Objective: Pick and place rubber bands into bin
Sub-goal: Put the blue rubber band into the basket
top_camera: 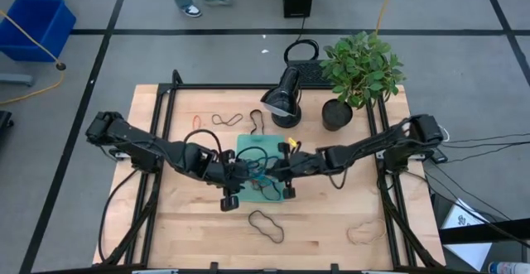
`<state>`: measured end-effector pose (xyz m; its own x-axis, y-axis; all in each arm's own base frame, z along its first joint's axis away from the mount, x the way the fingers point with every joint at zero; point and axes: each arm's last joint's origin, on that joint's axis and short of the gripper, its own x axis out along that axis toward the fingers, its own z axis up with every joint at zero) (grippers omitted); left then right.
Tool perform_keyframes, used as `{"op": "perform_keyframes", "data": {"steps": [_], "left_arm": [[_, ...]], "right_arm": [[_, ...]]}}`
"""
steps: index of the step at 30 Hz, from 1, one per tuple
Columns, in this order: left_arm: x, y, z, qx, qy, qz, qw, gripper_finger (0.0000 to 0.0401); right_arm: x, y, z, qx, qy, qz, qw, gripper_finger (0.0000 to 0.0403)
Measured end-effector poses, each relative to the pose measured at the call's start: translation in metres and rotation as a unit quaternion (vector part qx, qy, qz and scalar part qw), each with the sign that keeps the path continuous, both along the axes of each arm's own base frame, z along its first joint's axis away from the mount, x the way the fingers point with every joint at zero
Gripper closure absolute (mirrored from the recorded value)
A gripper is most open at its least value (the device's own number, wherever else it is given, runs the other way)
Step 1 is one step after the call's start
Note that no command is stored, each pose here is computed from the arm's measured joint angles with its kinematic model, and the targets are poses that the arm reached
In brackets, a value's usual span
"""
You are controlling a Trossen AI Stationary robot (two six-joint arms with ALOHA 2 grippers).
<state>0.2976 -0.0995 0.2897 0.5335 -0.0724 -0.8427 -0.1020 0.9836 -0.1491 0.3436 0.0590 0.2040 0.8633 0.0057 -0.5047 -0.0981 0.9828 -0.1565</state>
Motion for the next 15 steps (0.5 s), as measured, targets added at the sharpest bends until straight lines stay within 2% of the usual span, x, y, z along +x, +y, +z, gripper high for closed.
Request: {"op": "perform_keyframes", "data": {"steps": [7, 15], "left_arm": [[0.000, -0.010, 0.002, -0.011, -0.019, -0.009, 1.000, 0.0313], [0.004, -0.026, 0.010, -0.031, -0.077, -0.035, 0.996, 0.0313]], "right_arm": [[0.009, 0.002, -0.037, -0.010, 0.054, 0.000, 0.998, 0.0403], [0.011, 0.002, -0.048, -0.015, 0.069, -0.002, 0.997, 0.0403]]}}
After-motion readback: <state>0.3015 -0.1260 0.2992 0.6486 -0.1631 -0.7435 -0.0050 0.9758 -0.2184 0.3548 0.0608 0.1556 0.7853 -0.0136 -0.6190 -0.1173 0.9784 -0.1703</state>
